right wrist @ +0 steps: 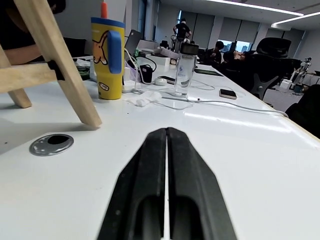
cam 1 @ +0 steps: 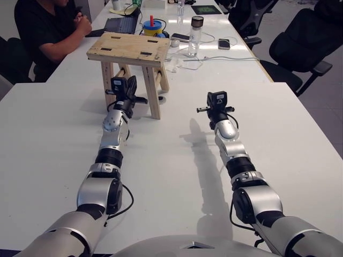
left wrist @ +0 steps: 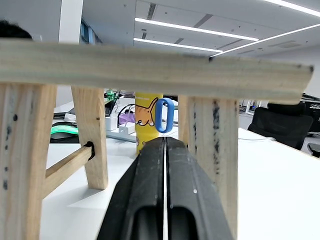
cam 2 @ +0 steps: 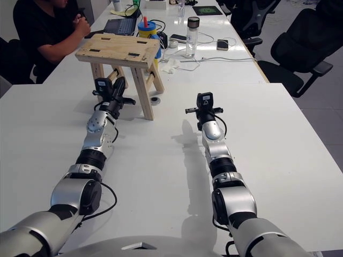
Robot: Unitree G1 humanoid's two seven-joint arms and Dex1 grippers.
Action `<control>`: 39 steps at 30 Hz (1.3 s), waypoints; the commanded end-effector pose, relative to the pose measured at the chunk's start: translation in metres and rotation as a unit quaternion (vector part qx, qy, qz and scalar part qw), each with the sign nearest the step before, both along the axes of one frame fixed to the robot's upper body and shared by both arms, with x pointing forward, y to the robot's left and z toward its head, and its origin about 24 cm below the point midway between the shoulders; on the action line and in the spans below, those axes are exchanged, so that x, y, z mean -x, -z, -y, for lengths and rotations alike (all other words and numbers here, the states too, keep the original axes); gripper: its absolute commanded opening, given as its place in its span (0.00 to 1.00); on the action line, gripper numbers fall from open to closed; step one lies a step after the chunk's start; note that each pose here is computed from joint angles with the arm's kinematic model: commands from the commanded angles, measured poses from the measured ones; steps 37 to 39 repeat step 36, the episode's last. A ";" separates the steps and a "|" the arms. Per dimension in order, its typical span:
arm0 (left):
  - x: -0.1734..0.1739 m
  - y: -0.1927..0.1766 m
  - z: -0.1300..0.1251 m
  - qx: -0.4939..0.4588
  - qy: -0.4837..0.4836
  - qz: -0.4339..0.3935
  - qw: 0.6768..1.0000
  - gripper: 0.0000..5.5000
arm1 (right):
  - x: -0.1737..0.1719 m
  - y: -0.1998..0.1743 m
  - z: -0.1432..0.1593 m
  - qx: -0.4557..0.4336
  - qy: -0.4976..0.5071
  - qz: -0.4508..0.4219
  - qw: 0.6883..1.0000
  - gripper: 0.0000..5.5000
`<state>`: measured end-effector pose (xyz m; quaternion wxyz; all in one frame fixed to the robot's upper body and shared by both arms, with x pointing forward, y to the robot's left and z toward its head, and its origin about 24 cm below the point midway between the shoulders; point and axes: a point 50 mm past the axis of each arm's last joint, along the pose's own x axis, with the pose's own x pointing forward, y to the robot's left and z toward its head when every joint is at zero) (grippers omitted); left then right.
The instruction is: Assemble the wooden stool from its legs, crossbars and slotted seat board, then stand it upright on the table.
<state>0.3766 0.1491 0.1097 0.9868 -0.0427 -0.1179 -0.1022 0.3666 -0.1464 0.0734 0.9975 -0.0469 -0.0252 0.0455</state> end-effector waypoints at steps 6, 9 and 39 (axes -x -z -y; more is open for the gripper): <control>0.002 0.003 0.016 -0.012 -0.006 0.012 1.000 0.01 | -0.004 -0.010 0.006 0.002 -0.007 0.024 1.000 0.00; 0.005 0.008 0.016 -0.018 -0.010 0.010 1.000 0.01 | -0.003 -0.010 0.005 -0.002 -0.019 0.023 1.000 0.00; -0.002 0.008 0.013 -0.030 -0.022 -0.001 0.999 0.01 | -0.007 -0.008 -0.008 -0.016 -0.052 0.013 0.998 0.00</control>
